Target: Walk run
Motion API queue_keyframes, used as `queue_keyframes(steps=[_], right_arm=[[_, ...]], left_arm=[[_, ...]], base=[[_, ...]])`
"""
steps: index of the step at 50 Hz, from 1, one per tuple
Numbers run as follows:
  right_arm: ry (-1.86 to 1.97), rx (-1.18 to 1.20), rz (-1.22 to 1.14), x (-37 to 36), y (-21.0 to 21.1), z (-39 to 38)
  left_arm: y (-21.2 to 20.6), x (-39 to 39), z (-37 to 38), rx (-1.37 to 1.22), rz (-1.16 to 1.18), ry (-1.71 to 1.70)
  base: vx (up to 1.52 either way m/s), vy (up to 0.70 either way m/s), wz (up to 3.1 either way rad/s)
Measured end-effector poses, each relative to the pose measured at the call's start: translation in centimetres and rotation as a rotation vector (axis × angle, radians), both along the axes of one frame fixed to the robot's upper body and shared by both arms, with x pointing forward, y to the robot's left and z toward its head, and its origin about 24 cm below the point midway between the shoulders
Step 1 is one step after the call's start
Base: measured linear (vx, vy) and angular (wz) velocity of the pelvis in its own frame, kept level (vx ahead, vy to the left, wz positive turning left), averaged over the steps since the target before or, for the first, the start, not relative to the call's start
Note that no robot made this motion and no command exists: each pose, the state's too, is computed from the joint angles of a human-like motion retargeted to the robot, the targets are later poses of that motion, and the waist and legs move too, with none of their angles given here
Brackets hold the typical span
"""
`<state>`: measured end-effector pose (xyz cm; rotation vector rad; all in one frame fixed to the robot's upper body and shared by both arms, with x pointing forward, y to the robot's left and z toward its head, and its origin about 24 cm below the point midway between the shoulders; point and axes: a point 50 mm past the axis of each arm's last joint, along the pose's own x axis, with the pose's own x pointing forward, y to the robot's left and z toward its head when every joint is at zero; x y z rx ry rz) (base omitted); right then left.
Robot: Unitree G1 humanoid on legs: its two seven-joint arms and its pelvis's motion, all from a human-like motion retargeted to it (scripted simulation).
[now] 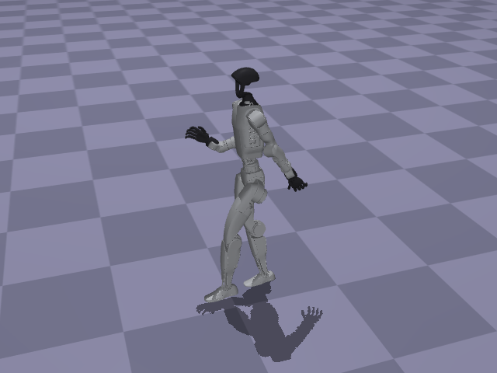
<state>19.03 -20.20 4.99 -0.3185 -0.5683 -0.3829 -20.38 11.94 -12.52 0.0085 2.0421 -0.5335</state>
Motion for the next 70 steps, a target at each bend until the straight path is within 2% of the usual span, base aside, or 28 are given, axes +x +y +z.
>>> queue_keyframes(steps=[5, 13, 17, 22, 30, 35, 39, 42, 49, 58, 64, 70], right_arm=[[0.008, -0.015, -0.021, -0.4, -0.4, -0.2], [0.189, 0.215, -0.097, -3.8, 0.8, -4.5], [0.233, 0.265, -0.063, -4.0, 1.5, -5.4], [0.231, 0.134, -0.007, -3.2, 1.2, -4.7], [0.156, 0.071, 0.029, -2.3, 1.0, -3.0], [0.153, 0.071, -0.016, -2.3, 1.5, -3.0], [0.185, 0.088, -0.022, -2.6, 1.7, -3.6], [0.209, 0.102, -0.02, -2.8, 1.9, -4.0], [0.131, 0.113, 0.031, -0.7, 2.0, -2.6], [0.003, 0.061, 0.07, 0.6, 0.7, 0.0], [-0.029, 0.018, 0.033, 0.1, -0.6, 0.8], [0.106, 0.103, -0.047, -1.9, -0.2, -2.4]], left_arm=[[-1.4, -2.4, 1.5, 0.013, 0.09, 0.108], [2.5, 2.1, -1.2, 0.194, 0.208, -0.033], [6.0, 10.2, -3.9, 0.271, 0.292, -0.264], [8.9, 23.7, -5.0, 0.289, 0.275, -0.682], [12.4, 40.8, 1.2, 0.269, 0.069, -1.303], [14.0, 45.1, 4.8, 0.331, -0.004, -1.488], [13.5, 43.4, 3.5, 0.35, 0.036, -1.483], [12.0, 38.7, 0.3, 0.308, 0.087, -1.346], [7.6, 21.4, -5.1, 0.211, 0.145, -0.723], [2.1, 3.1, -1.5, 0.002, 0.116, -0.079], [1.1, -1.2, 0.7, -0.012, 0.066, 0.084], [1.5, -0.2, 0.2, 0.103, 0.243, 0.075]], base=[[1.05, -0.08, -0.03], [1.31, -0.11, -0.3], [1.19, -0.2, 0.62], [0.95, -0.11, -0.11], [0.98, -0.23, 1.02], [1.0, -0.42, -0.16], [1.16, -0.54, 0.5], [1.04, -0.54, 0.6], [1.11, -0.55, -0.37], [0.95, -0.31, -1.03], [1.06, -0.15, -0.5], [1.3, -0.04, -0.53]])
